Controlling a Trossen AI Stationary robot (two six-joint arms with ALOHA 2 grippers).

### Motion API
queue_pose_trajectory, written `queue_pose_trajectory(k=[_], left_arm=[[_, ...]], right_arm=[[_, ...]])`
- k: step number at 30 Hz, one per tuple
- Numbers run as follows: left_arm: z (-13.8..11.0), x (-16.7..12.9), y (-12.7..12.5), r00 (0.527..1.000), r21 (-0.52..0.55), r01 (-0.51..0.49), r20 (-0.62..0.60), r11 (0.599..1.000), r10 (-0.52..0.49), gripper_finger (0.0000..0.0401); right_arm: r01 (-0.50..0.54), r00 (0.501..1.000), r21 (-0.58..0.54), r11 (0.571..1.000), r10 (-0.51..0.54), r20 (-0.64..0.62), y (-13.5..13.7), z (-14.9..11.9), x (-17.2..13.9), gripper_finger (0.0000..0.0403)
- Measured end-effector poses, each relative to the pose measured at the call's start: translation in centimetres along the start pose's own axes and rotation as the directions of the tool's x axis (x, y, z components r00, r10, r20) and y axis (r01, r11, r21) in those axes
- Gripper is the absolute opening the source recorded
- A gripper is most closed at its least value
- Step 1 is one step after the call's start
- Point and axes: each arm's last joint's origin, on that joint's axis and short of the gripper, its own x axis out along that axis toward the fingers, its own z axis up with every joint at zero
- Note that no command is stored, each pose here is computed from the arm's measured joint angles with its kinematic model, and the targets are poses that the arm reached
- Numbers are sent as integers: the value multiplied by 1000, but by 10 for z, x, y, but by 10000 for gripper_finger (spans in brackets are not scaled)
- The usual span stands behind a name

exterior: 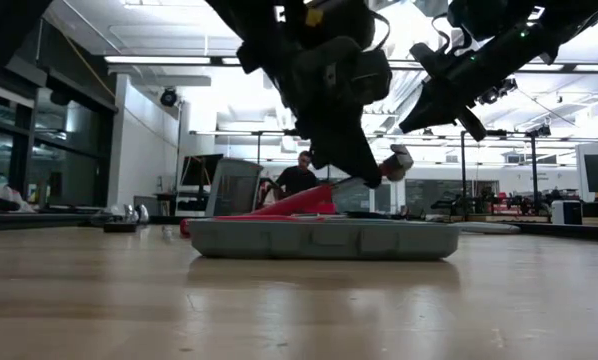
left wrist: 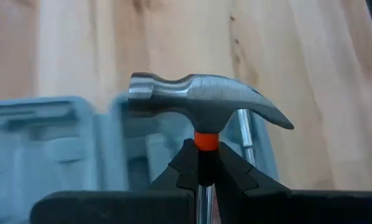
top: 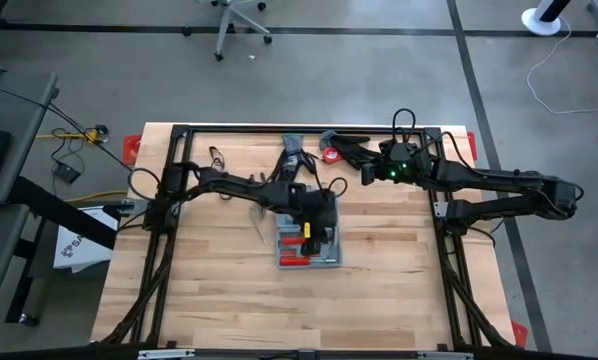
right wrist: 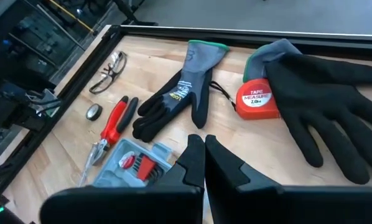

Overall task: Prefit tool cases
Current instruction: Put the orange hammer into the gray tool box

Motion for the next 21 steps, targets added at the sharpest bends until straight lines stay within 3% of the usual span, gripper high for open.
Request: queue_pose_trajectory(k=[4, 15, 21], left_arm=[[-2, 7, -1, 999, -31, 40, -11, 999, -40, 14], [-3, 6, 1, 1000, -30, 26, -12, 999, -27, 15], [-2, 6, 1, 1000, -29, 26, -11, 999, -26, 51]], right_arm=[[4, 1000, 5, 1000, -4, -4, 0, 0, 0, 0], [20, 1000, 3, 1000, -20, -22, -2, -2, 0, 0], [22, 1000, 1, 1000, -22, -20, -2, -2, 0, 0]])
